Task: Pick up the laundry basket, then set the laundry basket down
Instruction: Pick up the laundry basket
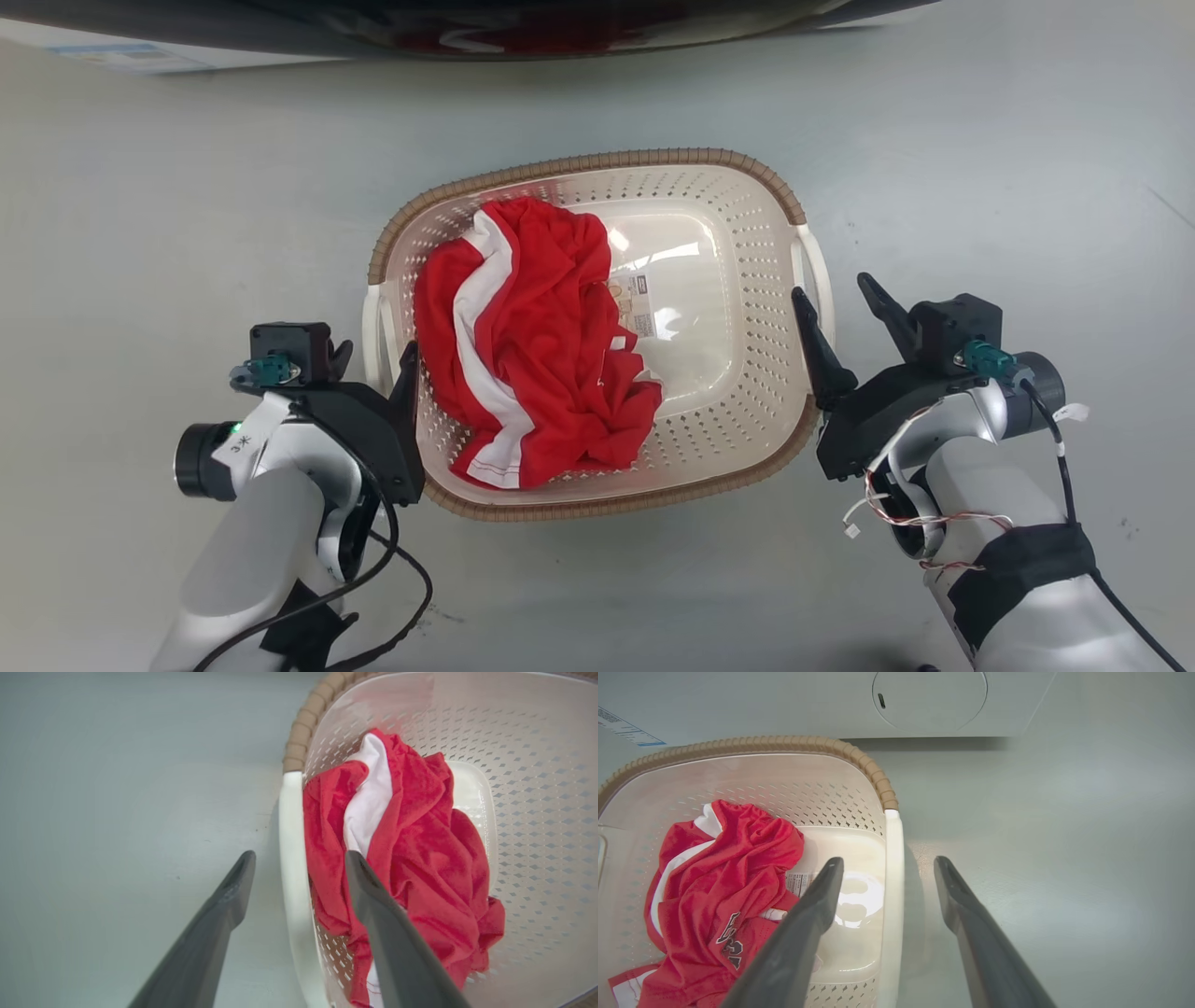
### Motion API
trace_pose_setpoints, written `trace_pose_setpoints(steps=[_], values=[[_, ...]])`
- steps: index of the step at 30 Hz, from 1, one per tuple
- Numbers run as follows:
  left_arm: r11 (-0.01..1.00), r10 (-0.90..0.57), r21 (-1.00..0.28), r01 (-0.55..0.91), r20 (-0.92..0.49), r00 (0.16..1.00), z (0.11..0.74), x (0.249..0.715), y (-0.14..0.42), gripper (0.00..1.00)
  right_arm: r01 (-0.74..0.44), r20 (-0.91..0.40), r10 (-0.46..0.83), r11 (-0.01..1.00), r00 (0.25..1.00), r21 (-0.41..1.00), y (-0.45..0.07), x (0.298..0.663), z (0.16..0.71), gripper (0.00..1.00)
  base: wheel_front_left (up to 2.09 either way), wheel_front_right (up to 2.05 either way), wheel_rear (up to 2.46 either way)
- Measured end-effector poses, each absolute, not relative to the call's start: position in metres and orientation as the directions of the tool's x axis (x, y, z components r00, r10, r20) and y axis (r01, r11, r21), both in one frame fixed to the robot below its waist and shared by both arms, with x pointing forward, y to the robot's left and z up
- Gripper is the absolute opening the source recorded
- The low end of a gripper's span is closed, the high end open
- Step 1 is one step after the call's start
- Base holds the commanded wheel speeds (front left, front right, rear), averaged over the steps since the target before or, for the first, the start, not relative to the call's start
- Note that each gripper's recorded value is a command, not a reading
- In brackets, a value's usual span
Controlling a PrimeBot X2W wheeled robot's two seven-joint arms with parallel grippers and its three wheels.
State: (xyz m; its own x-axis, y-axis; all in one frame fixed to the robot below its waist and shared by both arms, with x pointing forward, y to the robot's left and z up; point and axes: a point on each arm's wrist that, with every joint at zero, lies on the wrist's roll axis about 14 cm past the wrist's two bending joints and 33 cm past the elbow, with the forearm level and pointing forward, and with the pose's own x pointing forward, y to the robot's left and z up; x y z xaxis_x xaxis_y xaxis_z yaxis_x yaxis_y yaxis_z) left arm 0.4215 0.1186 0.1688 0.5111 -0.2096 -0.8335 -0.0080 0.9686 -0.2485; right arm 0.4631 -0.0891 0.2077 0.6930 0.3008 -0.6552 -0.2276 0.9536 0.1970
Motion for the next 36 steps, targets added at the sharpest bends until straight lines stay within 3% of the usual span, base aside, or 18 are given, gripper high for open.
trace_pose_setpoints(steps=[11, 12, 13, 14, 36], values=[[0.967, -0.209, -0.251, -0.044, -0.88, 0.427, 0.144, 0.408, 0.123, 1.0, -0.243, -0.704, 0.317, 0.948, 0.636, 0.207, -0.086, 0.452, 0.183, 1.0, 0.0, 0.0, 0.0], [0.967, -0.21, -0.251, -0.043, -0.88, 0.425, 0.143, 0.409, 0.122, 1.0, -0.246, -0.704, 0.32, 0.947, 0.634, 0.209, -0.086, 0.452, 0.182, 0.9, 0.0, 0.0, 0.0], [0.966, -0.214, -0.254, -0.04, -0.879, 0.425, 0.142, 0.411, 0.122, 0.62, -0.248, -0.701, 0.322, 0.946, 0.636, 0.209, -0.085, 0.454, 0.181, 0.4, 0.0, 0.0, 0.0], [0.966, -0.215, -0.255, -0.038, -0.879, 0.424, 0.142, 0.412, 0.121, 0.0, -0.251, -0.701, 0.327, 0.944, 0.633, 0.214, -0.084, 0.455, 0.181, 0.0, 0.0, 0.0, 0.0], [0.966, -0.228, -0.259, -0.017, -0.877, 0.423, 0.159, 0.415, 0.113, 0.0, -0.215, -0.774, 0.329, 0.944, 0.541, 0.251, -0.086, 0.432, 0.18, 0.0, 0.0, 0.0, 0.0]])
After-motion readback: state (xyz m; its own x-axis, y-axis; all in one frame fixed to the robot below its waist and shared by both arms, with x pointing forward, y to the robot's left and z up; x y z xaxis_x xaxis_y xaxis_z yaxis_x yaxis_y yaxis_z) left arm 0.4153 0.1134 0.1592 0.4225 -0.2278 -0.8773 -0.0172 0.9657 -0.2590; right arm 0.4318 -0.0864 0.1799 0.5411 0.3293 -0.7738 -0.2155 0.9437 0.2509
